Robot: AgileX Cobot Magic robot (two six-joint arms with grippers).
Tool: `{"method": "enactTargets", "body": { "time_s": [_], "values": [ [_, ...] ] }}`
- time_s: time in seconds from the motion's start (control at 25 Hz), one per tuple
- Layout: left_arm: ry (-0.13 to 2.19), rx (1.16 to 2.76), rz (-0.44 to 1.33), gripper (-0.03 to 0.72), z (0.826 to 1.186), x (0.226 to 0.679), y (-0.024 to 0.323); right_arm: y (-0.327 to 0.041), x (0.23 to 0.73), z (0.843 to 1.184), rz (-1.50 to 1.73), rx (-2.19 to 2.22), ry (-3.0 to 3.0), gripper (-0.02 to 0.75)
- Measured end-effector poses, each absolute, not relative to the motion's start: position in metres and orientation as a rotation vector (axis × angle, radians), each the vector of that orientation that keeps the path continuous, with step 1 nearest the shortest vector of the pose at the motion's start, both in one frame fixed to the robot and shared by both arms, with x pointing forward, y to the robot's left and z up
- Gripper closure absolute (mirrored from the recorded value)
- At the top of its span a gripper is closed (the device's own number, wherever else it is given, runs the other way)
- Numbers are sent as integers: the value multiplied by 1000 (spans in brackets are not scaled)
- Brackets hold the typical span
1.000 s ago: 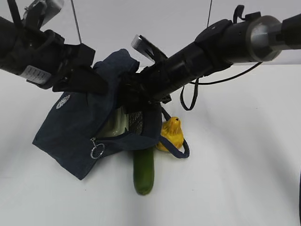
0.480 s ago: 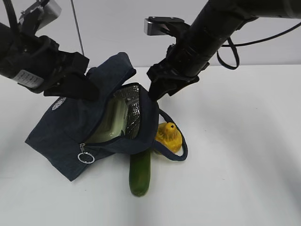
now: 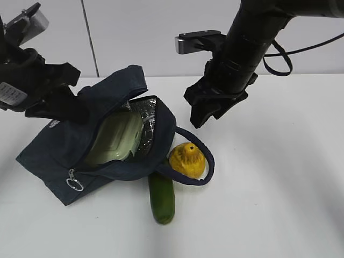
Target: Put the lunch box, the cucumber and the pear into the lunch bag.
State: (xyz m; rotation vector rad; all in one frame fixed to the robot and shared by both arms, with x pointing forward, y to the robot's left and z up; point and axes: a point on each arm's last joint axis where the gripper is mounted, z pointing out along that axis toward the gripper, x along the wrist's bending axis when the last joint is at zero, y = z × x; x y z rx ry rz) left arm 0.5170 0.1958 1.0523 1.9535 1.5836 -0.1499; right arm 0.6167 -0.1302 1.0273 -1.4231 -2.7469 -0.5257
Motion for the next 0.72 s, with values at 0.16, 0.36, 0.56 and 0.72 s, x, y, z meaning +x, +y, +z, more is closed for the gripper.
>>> {"method": "enactTargets", "body": {
  "time_s": [0.16,0.36,0.56,0.72],
  "values": [
    [1649,1970,-129,687,1050,516,200,-131,615,1027,-501,-1414,-2739,290],
    [1682,1968,-117,685,1049,517,203,-126,612,1027,-491,-1378,-2754,201],
    [1682,1969,-115,685,1048,517,203,-105,603,1023,-479,-1288,-2785,188],
    [1683,1972,-118,685,1048,516,203,-99,606,1002,-415,-1273,-2766,210]
  ]
}}
